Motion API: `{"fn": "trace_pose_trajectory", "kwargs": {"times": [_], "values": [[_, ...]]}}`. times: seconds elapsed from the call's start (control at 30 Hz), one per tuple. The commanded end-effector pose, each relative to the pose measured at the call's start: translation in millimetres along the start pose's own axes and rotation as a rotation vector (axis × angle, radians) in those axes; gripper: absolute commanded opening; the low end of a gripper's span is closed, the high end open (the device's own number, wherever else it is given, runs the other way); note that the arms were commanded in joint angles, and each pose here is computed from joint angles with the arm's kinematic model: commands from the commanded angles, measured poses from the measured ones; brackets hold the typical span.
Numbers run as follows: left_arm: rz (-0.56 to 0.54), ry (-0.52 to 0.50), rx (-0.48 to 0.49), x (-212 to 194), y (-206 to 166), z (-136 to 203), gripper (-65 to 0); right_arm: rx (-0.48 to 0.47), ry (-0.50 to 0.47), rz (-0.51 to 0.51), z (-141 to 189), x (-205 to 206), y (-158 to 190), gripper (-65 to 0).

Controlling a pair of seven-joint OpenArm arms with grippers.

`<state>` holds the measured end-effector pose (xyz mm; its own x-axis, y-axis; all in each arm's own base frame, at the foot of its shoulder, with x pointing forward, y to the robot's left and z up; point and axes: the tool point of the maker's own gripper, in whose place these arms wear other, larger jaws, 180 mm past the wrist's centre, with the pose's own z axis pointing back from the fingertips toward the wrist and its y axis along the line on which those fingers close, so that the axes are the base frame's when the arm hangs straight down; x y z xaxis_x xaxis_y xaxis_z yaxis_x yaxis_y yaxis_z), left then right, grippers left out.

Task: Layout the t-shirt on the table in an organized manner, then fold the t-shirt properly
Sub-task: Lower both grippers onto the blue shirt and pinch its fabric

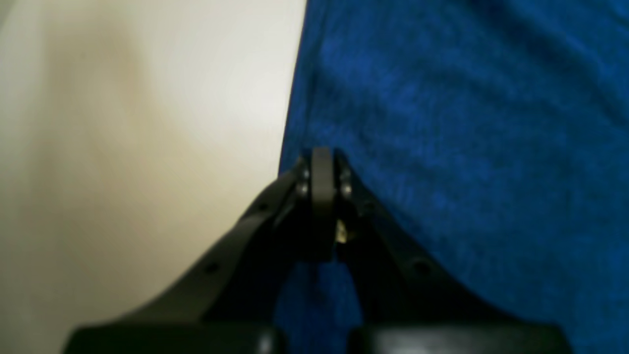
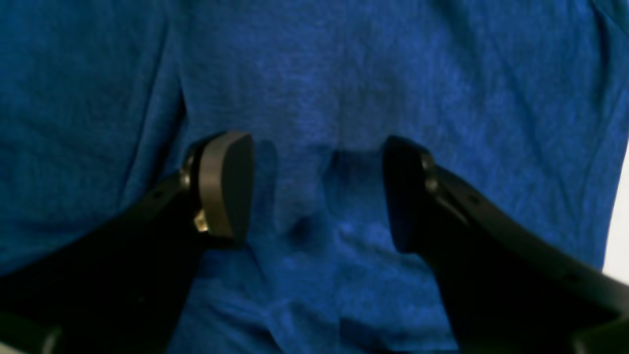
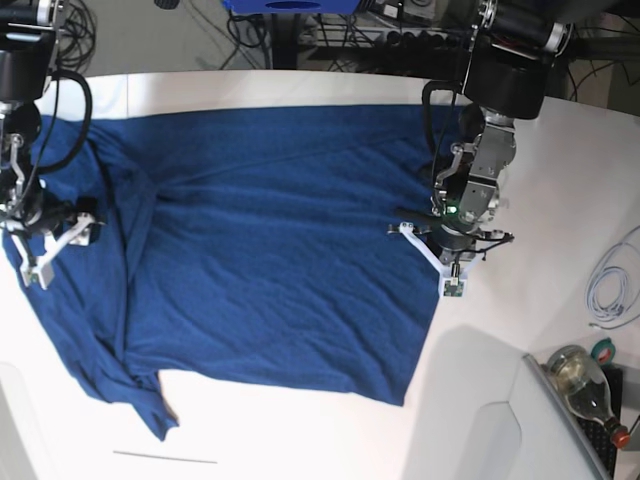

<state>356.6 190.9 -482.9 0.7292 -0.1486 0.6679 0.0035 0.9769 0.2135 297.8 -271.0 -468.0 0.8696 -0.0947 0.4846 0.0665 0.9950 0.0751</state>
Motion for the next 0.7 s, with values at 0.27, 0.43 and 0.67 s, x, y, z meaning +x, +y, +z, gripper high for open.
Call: {"fn": "trace_pose_trajectory", "kwargs": {"times": [0.27,0.43,0.67], "values": [[-0.006,0.004,0.021,-6,9,-7,-65.0,0.027,0.018,-0.005,0,2,13,-29.3],[-0.007,0.006,0.022,-7,10,-7,-65.0,0.044,0.020,-0.015,-2,1,22,-59.1],[-0.006,0.019,0.024,-13,11,-6,-65.0,0.032,-0.010,0.043,20,9,26,-64.4]]}}
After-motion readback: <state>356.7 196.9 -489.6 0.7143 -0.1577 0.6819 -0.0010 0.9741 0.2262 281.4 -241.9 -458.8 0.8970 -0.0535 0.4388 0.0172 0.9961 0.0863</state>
